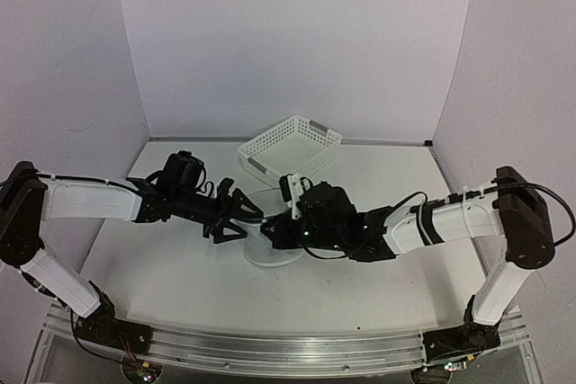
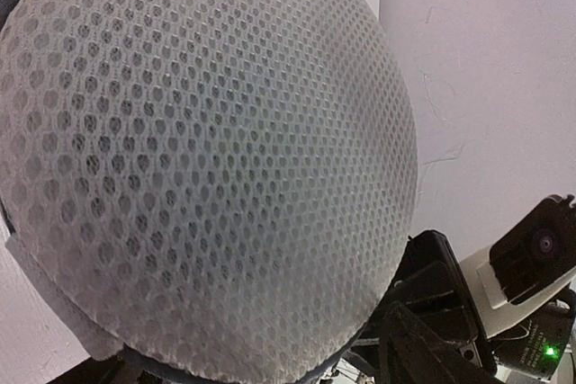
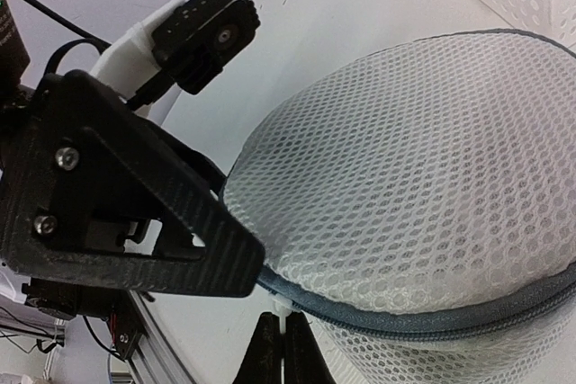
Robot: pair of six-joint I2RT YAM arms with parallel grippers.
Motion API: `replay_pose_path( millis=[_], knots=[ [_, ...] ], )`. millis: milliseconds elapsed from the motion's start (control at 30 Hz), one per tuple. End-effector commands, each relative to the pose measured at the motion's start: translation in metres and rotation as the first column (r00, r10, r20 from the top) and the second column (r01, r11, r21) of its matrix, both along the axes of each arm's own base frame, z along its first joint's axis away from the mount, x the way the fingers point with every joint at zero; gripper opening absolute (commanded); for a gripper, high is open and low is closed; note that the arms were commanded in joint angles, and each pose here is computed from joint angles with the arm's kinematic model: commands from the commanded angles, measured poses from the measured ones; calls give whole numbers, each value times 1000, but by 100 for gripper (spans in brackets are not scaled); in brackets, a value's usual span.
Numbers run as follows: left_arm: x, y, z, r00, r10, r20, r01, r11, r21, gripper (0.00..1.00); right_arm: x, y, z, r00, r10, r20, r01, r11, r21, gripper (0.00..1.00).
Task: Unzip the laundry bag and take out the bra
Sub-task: Adjust the laundry bag at the center of the board, then hold the laundry bag at the center of the board.
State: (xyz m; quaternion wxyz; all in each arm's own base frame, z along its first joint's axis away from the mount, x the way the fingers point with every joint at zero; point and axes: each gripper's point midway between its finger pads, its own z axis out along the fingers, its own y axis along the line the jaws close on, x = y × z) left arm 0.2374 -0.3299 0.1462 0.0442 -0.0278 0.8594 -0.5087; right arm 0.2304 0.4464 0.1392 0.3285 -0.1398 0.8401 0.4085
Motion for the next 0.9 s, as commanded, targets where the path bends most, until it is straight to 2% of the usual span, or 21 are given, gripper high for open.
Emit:
replay_pose_path(
  millis=[0,200,400,633,867],
  knots=[
    [9,-8,10,999,15,28,-14,999,-50,78,-4,7,24,998,18,65,-22,998,58,0],
    [18,-9,11,999,41,36,-39,998,-53,76,-14,2,15,997,41,64,-43,999,34,0],
    [21,-9,9,998,47,33,-45,998,-49,66,-23,-2,9,996,53,72,-54,998,12,0],
    [22,-7,7,998,52,34,-51,998,-43,36,-27,-6,7,995,52,84,-52,999,-10,0],
    [21,-7,6,998,50,35,-48,998,-42,10,-33,-8,6,992,65,104,-61,997,-37,0]
  ],
)
